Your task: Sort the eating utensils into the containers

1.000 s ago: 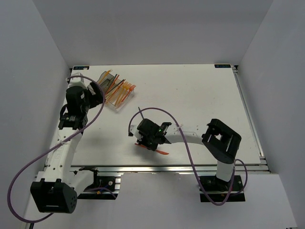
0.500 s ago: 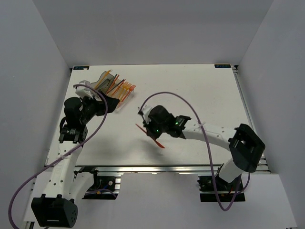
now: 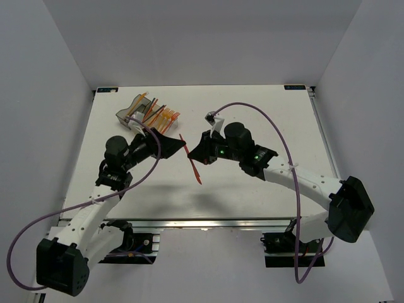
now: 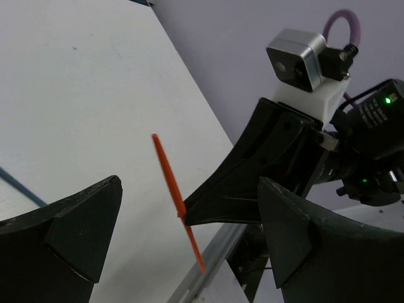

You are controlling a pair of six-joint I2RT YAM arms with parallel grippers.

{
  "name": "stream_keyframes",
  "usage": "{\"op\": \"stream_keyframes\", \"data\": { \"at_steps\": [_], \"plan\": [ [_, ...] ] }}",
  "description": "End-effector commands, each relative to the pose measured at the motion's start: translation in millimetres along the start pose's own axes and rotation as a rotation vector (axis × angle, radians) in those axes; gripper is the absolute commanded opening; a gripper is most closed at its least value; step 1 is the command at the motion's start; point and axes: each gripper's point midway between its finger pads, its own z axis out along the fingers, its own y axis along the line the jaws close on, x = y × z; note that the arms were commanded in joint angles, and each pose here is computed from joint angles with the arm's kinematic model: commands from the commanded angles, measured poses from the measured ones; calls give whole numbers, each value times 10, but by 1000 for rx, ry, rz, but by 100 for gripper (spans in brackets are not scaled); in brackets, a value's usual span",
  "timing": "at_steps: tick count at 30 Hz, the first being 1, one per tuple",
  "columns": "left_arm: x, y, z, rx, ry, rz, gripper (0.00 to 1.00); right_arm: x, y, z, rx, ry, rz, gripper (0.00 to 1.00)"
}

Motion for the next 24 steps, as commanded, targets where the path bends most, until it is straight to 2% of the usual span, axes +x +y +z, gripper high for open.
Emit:
{"op": "stream_keyframes", "data": {
  "at_steps": [1,7,11,12,14,15,18,19,20,21,22,23,24],
  "plan": [
    [-37,-244,116,86,-22,17,96,-269,290,-8,-102,-65,18,0],
    [54,-72,224,28,-2,-4,86,-290,336,-73,-123,-88,9,0],
    [50,-65,281,38,-7,-16,75,-288,393,-103,-155,-89,-5,0],
    [46,-74,295,42,-9,-20,66,-270,425,-102,-170,-83,-6,0],
    [-12,-116,321,59,-27,-13,55,-262,440,-98,-179,-86,-13,0],
    [-15,-120,342,64,-28,-28,39,-244,441,-95,-182,-84,-10,0],
    [-56,-229,376,109,-35,-28,22,-272,445,-115,-182,-104,-11,0],
    [-47,-221,401,111,-30,-30,2,-270,433,-118,-176,-108,-12,2],
    [-42,-218,414,109,-24,-30,0,-297,440,-143,-172,-118,-10,16],
    [-103,-238,438,107,-31,5,0,-319,309,-149,-104,-133,4,36],
    [-35,-95,460,34,13,3,0,-309,215,-175,-59,-138,19,76],
    [-153,125,489,-101,-21,50,0,-370,153,-270,-23,-166,25,86],
    [-540,104,520,-178,-78,235,0,-400,-51,-342,57,-188,45,89]
  ]
}}
